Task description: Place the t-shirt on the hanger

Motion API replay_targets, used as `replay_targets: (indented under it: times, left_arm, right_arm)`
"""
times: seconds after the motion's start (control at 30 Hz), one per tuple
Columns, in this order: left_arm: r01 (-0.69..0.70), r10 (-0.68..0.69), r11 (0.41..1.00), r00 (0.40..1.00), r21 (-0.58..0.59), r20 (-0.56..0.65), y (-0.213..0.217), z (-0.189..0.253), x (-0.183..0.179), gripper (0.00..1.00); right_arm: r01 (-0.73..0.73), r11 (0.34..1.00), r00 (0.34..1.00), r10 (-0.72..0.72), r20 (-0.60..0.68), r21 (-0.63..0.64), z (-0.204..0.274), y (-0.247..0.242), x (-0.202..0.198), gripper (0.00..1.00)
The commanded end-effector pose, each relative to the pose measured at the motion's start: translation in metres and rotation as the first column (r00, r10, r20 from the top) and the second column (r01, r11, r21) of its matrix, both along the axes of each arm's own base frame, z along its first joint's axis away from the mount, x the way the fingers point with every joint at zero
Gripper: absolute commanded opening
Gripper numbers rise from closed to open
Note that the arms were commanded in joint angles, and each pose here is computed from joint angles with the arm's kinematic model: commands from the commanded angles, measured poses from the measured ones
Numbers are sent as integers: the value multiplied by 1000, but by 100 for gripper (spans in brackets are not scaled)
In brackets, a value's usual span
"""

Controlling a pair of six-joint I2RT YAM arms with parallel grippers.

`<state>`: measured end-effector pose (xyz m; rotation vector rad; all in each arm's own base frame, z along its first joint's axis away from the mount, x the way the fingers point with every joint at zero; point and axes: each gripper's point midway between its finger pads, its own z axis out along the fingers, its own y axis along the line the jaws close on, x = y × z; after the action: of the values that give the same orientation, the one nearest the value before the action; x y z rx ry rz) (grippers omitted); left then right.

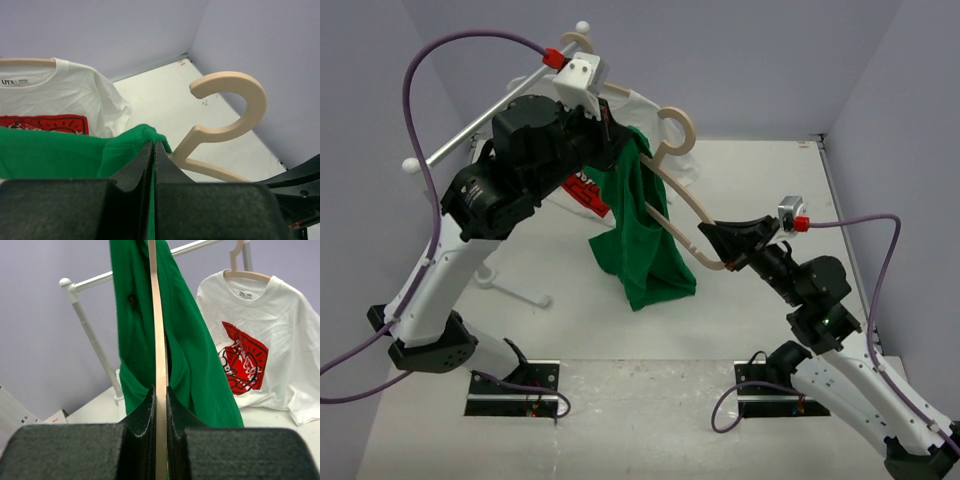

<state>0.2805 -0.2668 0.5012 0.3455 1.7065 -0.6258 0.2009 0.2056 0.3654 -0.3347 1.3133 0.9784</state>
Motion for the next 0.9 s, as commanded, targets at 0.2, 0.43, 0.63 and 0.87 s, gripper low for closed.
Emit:
replay_targets:
  times: [0.2, 0.43, 0.63, 0.87]
  left_arm:
    - [411, -409, 911, 911, 41, -45, -73, -28, -34, 0]
    - [284, -283, 951, 959, 119, -29, -44, -31, -25, 10]
    - [162, -174, 974, 983, 156, 63, -19, -1, -14, 100]
    - [-300, 193, 893, 928, 334, 319, 76, 25, 47, 100]
  right_arm:
    - [107, 989, 990, -116, 80, 102, 51, -13, 19, 0]
    - [125, 985, 988, -134, 73, 123, 45, -17, 27, 0]
    - [94, 986, 989, -108, 97, 138, 39, -16, 28, 0]
    - [-75, 997, 968, 75, 239, -9, 46, -7, 11, 0]
